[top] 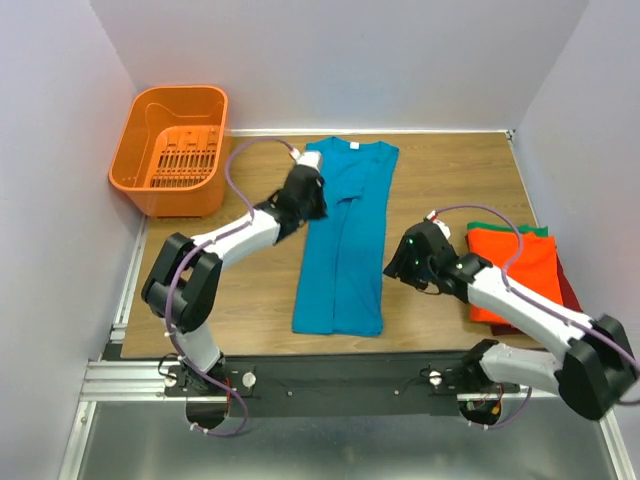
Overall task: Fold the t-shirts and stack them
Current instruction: Fold the tshirt
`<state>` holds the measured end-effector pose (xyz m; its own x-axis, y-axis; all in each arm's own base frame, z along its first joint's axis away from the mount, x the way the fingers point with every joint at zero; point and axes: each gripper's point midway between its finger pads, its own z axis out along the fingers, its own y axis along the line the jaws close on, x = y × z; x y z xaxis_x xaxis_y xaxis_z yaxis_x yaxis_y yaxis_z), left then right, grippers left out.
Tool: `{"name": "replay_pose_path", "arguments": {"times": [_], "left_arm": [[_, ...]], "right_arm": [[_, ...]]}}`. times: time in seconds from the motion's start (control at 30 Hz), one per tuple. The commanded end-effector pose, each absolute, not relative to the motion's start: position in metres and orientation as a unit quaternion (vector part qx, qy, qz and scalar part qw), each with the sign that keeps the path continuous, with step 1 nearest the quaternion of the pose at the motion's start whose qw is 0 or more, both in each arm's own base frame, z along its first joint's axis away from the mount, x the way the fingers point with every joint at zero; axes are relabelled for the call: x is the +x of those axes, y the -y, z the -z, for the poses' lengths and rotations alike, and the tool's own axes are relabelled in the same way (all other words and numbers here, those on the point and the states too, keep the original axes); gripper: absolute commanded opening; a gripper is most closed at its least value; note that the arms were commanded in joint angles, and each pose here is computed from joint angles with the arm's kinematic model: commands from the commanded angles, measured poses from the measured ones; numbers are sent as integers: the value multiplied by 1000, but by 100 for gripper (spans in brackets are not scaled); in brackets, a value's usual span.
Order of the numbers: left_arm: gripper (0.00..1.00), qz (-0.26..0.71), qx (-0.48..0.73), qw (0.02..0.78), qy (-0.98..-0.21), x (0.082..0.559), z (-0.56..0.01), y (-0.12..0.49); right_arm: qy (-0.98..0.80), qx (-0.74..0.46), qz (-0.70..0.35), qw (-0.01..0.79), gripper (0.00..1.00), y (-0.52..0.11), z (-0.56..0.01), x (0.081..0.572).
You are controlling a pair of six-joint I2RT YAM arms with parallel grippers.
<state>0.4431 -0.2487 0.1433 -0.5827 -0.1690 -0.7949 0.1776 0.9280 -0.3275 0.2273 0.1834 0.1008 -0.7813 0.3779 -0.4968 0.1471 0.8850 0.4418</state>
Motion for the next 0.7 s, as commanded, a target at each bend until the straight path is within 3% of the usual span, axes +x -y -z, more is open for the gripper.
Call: {"name": "replay_pose_path", "arguments": {"times": [0.0, 0.27, 0.67], "left_arm": [[18, 192, 24, 437, -878, 380, -130, 269], [5, 258, 54, 385, -884, 274, -111, 277], [2, 302, 77, 319, -895, 205, -85, 286]], "right_arm": [[-940, 135, -171, 263, 57, -174, -75, 240], [-937, 134, -149, 285, 52, -174, -72, 311], [-947, 84, -91, 295, 49, -186, -51, 332]]}}
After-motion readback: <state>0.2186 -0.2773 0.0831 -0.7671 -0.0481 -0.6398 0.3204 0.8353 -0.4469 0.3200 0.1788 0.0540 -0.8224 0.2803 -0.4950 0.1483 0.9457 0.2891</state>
